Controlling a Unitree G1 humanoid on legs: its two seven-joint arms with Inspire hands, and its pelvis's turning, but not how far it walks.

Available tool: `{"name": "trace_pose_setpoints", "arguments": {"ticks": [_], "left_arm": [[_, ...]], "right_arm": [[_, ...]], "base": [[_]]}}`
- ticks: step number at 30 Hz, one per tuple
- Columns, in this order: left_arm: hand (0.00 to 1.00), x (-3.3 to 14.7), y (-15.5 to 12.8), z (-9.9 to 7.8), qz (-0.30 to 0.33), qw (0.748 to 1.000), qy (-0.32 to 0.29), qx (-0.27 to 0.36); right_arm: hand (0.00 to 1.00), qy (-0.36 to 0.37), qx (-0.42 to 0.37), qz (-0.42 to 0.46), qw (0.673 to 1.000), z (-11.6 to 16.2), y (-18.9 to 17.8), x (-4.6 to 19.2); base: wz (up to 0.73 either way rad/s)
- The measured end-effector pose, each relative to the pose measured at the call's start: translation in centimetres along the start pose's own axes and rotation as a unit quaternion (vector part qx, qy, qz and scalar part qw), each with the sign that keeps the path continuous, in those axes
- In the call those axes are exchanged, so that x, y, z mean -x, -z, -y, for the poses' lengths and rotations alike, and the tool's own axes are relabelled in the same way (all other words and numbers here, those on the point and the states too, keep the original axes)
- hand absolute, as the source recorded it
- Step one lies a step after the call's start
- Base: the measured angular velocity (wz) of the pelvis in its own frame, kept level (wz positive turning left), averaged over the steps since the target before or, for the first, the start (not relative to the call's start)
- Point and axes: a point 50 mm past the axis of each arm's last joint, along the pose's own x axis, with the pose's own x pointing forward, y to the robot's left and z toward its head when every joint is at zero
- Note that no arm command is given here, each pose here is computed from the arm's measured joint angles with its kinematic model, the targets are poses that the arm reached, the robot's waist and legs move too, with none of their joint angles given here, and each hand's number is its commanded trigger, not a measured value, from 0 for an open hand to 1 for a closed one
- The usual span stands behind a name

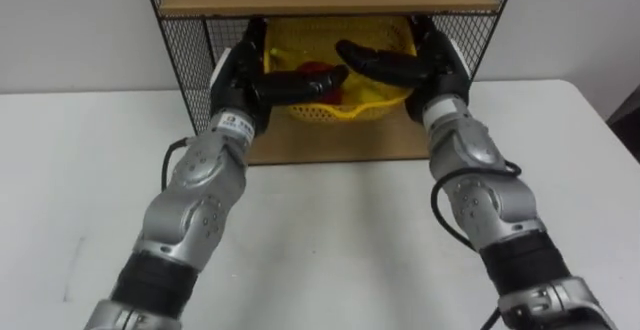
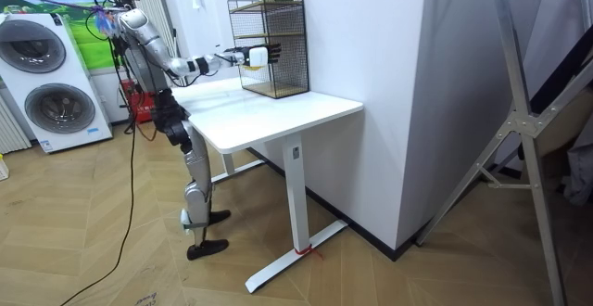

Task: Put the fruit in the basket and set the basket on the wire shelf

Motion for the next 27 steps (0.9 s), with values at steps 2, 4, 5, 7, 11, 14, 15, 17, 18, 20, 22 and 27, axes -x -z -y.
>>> {"name": "trace_pose_setpoints", "arguments": {"ticks": [2, 4, 5, 7, 11, 14, 15, 17, 18, 20, 22, 27], "left_arm": [[0.0, -0.9, -0.4, -0.3, -0.012, 1.0, -0.019, -0.001], [0.0, -1.5, -0.7, -0.1, -0.026, 0.999, -0.028, 0.004], [0.0, -1.7, -0.9, -0.1, -0.029, 0.999, -0.032, 0.008], [0.0, -2.3, -1.2, -0.2, -0.038, 0.998, -0.044, 0.014], [0.0, -2.6, -0.8, -0.7, -0.063, 0.996, -0.06, 0.01], [0.0, -2.8, -0.2, -1.2, -0.089, 0.993, -0.073, 0.011], [0.0, -2.8, -0.1, -1.3, -0.093, 0.993, -0.073, 0.011], [0.0, -2.9, 0.4, -1.5, -0.109, 0.991, -0.075, 0.008], [0.0, -3.0, 0.6, -1.6, -0.114, 0.99, -0.077, 0.008], [0.0, -3.1, 1.0, -1.8, -0.128, 0.988, -0.083, 0.006], [0.0, -3.0, 1.8, -2.2, -0.149, 0.985, -0.089, 0.006], [0.0, -2.7, 3.2, -3.0, -0.185, 0.978, -0.094, 0.01]], "right_arm": [[0.0, 0.003, -0.01, -0.012, 1.0, -0.4, -0.8, -1.2], [0.0, 0.015, -0.021, -0.025, 0.999, -0.5, -1.3, -2.1], [0.0, 0.018, -0.027, -0.029, 0.999, -0.5, -1.6, -2.4], [0.0, 0.024, -0.039, -0.044, 0.998, -0.5, -1.7, -2.9], [0.0, 0.04, -0.048, -0.08, 0.995, 0.1, -0.5, -3.2], [0.0, 0.05, -0.049, -0.105, 0.992, 0.4, 0.5, -3.1], [0.0, 0.05, -0.049, -0.109, 0.991, 0.5, 0.7, -3.1], [0.0, 0.054, -0.052, -0.122, 0.99, 0.8, 1.3, -3.1], [0.0, 0.055, -0.053, -0.126, 0.989, 0.8, 1.4, -3.1], [0.0, 0.057, -0.058, -0.132, 0.988, 1.0, 1.6, -3.0], [0.0, 0.057, -0.062, -0.137, 0.987, 1.0, 1.6, -3.2], [0.0, 0.07, -0.079, -0.152, 0.983, 1.6, 1.9, -3.1]], "base": [[0.0], [0.02], [0.03], [0.0], [0.0], [0.02], [0.04], [0.07], [0.1], [0.07], [0.0], [0.05]]}}
